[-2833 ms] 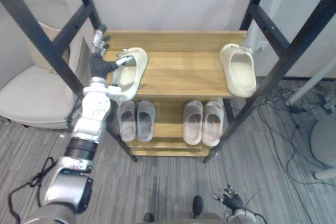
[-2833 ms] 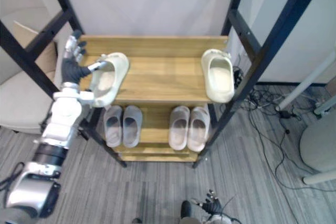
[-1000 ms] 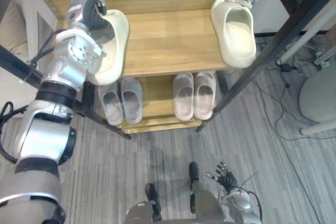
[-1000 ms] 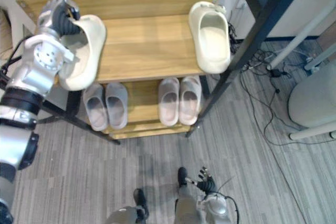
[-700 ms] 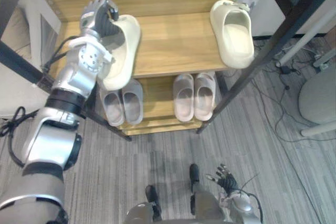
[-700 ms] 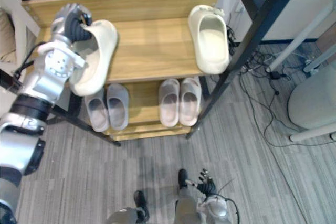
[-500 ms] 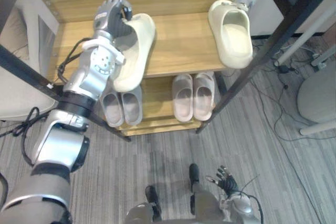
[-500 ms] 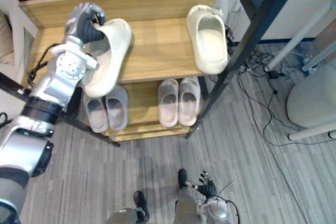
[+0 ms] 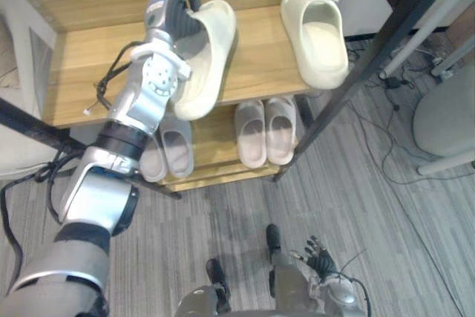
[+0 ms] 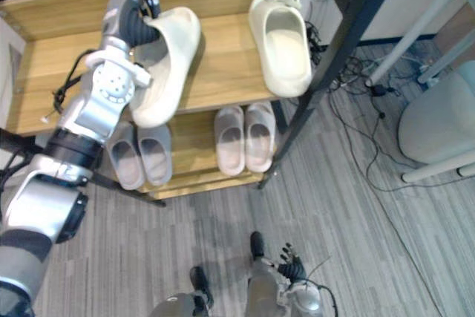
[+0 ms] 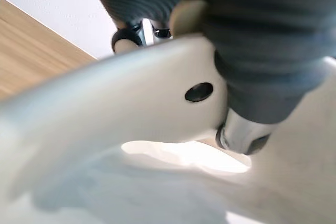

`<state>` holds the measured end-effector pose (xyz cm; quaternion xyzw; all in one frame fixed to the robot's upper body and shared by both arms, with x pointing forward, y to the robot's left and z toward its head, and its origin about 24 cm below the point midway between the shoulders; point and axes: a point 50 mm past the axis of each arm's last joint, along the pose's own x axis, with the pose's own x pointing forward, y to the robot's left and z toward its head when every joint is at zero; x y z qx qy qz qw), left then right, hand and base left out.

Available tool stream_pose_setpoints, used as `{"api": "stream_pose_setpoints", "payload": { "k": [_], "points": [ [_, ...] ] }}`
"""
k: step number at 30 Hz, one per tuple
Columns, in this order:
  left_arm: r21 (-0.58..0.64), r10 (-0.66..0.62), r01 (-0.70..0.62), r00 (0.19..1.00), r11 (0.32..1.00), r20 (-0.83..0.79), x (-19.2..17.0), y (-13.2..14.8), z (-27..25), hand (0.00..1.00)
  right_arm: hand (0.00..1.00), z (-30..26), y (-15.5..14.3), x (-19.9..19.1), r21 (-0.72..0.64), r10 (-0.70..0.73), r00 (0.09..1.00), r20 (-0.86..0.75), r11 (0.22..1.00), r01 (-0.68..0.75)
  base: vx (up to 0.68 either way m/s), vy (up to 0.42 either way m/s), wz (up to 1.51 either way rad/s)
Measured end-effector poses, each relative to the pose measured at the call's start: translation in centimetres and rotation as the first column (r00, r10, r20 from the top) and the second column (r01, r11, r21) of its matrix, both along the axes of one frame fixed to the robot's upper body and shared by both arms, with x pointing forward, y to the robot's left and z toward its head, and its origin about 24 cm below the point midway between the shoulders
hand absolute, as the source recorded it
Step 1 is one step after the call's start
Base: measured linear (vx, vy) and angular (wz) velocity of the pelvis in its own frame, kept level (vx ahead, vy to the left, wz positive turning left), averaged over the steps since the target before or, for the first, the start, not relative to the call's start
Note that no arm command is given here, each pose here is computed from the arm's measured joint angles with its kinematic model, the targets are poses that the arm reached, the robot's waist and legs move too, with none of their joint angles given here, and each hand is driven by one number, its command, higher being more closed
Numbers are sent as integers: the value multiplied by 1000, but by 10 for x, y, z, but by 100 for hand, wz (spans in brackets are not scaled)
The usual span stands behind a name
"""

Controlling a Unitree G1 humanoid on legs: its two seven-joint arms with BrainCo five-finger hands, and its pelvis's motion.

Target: Organize the slippers on the shoe rack

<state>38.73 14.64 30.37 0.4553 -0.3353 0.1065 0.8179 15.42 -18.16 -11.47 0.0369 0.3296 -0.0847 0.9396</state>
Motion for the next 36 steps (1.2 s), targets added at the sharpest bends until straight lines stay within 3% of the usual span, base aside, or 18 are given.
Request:
{"api": "stream_pose_setpoints", "payload": {
  "k": [10,11,22,36],
  "points": [
    [-43,0,1,1000,999,14,3,-10,13,100,0,2,3,0,3,-5,1000,14,1000,5,-1,17,-16],
    [-47,6,-5,1000,999,10,4,-9,12,0,0,2,3,-1,3,-5,1000,12,1000,5,-8,28,-7],
    [-130,28,-27,1000,991,9,7,-6,10,0,0,5,3,-4,0,-4,1000,24,1000,4,-6,15,-6],
    [-362,-149,104,984,927,-101,12,-36,-20,0,0,6,2,-13,-20,13,1000,19,1000,-13,3,6,5]
  ]
}}
